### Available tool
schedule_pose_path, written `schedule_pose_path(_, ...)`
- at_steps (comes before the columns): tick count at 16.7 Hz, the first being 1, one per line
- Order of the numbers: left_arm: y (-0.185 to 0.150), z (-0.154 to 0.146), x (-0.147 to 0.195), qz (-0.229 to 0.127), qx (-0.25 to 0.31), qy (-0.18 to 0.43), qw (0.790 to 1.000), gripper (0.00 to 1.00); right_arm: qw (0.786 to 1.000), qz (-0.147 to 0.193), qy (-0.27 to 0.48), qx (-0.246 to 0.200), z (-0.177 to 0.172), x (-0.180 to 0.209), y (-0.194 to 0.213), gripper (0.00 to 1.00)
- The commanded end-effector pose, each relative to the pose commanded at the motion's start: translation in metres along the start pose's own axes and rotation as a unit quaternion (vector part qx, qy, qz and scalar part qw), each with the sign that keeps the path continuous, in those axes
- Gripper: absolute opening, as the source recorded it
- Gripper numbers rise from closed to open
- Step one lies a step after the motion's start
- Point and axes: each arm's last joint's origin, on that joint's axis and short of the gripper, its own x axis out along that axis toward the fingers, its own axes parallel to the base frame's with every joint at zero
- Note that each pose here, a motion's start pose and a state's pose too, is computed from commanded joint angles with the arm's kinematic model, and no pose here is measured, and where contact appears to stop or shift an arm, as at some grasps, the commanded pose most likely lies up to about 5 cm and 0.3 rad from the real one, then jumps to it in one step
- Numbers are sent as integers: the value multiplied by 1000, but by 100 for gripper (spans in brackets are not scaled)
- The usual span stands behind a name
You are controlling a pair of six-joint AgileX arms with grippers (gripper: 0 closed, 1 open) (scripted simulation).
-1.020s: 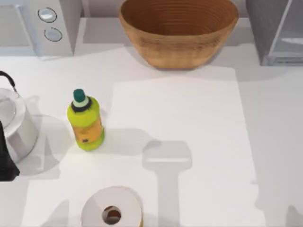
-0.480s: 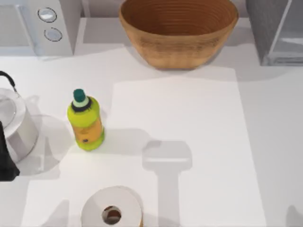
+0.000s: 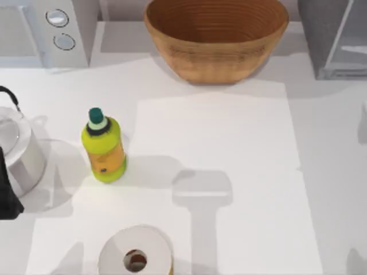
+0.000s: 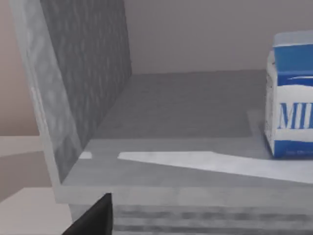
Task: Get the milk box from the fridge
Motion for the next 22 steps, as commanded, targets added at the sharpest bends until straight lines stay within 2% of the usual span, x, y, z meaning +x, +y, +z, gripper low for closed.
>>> schedule_pose_path(3,0,0,0,0,0,0,1000,100,1000,4,-18,-9,-3,63,-5,100)
schedule_pose_path(6,0,0,0,0,0,0,1000,100,999,-23,-19,-27,-10,102,-24,100)
schedule_pose_path(10,0,0,0,0,0,0,1000,100,997,-59,-10,-46,-17,118,-49,100)
schedule_pose_path(16,0,0,0,0,0,0,1000,100,997,-58,-11,-47,-15,123,-43,100)
schedule_pose_path(22,0,0,0,0,0,0,1000,100,997,-62,-8,-47,-18,167,-30,100)
